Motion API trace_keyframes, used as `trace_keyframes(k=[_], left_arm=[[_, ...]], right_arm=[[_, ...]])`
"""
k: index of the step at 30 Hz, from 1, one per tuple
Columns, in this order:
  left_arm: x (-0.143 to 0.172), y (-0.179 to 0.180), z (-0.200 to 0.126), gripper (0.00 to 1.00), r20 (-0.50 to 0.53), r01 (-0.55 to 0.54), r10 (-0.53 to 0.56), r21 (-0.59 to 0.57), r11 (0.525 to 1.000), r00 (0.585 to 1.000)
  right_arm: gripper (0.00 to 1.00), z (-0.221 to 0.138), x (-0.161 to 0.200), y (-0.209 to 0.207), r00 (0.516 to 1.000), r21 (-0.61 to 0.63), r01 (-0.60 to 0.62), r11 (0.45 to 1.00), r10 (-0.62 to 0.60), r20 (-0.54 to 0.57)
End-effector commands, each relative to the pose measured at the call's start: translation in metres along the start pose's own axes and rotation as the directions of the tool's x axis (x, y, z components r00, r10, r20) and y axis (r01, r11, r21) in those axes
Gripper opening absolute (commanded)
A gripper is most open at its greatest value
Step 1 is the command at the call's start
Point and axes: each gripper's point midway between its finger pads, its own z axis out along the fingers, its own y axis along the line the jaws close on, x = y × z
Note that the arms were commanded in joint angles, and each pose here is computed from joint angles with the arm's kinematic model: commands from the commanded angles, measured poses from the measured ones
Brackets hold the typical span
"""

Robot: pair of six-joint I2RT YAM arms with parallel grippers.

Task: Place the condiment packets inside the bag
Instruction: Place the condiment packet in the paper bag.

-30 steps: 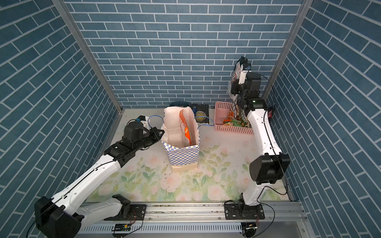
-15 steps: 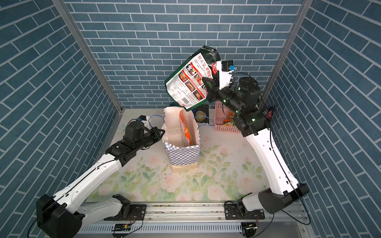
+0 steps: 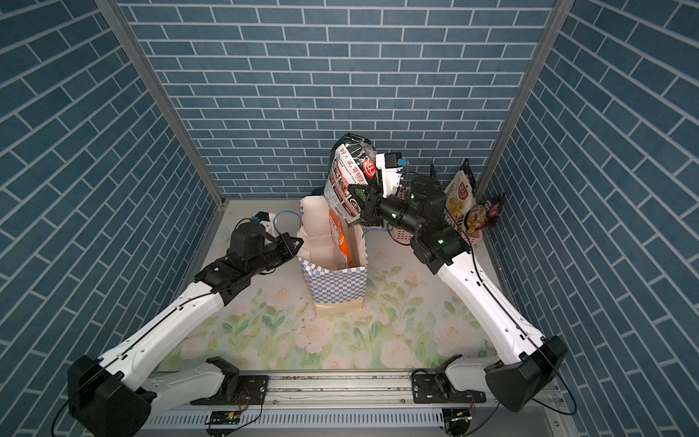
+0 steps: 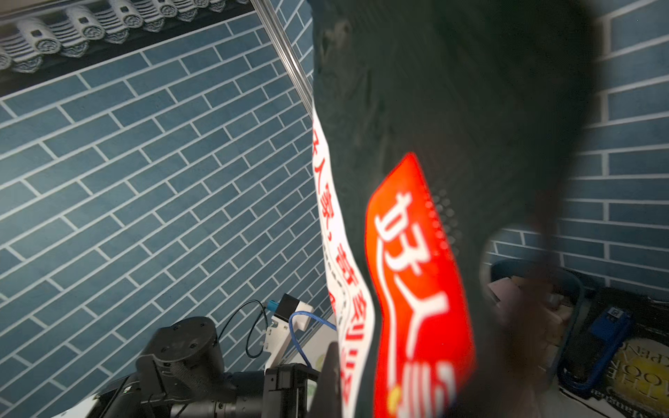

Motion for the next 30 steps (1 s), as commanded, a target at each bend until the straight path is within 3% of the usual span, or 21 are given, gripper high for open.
trace_keyframes(k=[1,10,21,26,30], left_arm=[[0.002,-0.003,0.002,0.0,-0.012,-0.021,0.021,0.006,1.0,1.0],[0.002,-0.005,0.0,0.0,-0.009,-0.023,0.023,0.012,1.0,1.0],[0.002,-0.006,-0.002,0.0,-0.009,-0.024,0.024,0.014,1.0,1.0],[0.001,-0.006,-0.001,0.0,-0.008,-0.025,0.025,0.017,1.0,1.0],[0.001,-0.007,0.0,0.0,-0.008,-0.023,0.023,0.02,1.0,1.0]], right_arm=[[0.0,-0.01,-0.031,0.045,0.994,-0.154,0.033,0.988,-0.016,0.108],[0.0,0.001,-0.017,0.045,0.991,-0.147,-0.068,0.987,0.084,0.1],[0.0,0.011,0.029,0.011,0.985,-0.009,-0.172,0.985,0.172,0.011],[0.0,0.021,0.055,-0.009,0.977,0.118,-0.178,0.977,0.189,-0.096],[0.0,0.027,0.072,-0.026,0.968,0.195,-0.202,0.96,0.225,-0.107]])
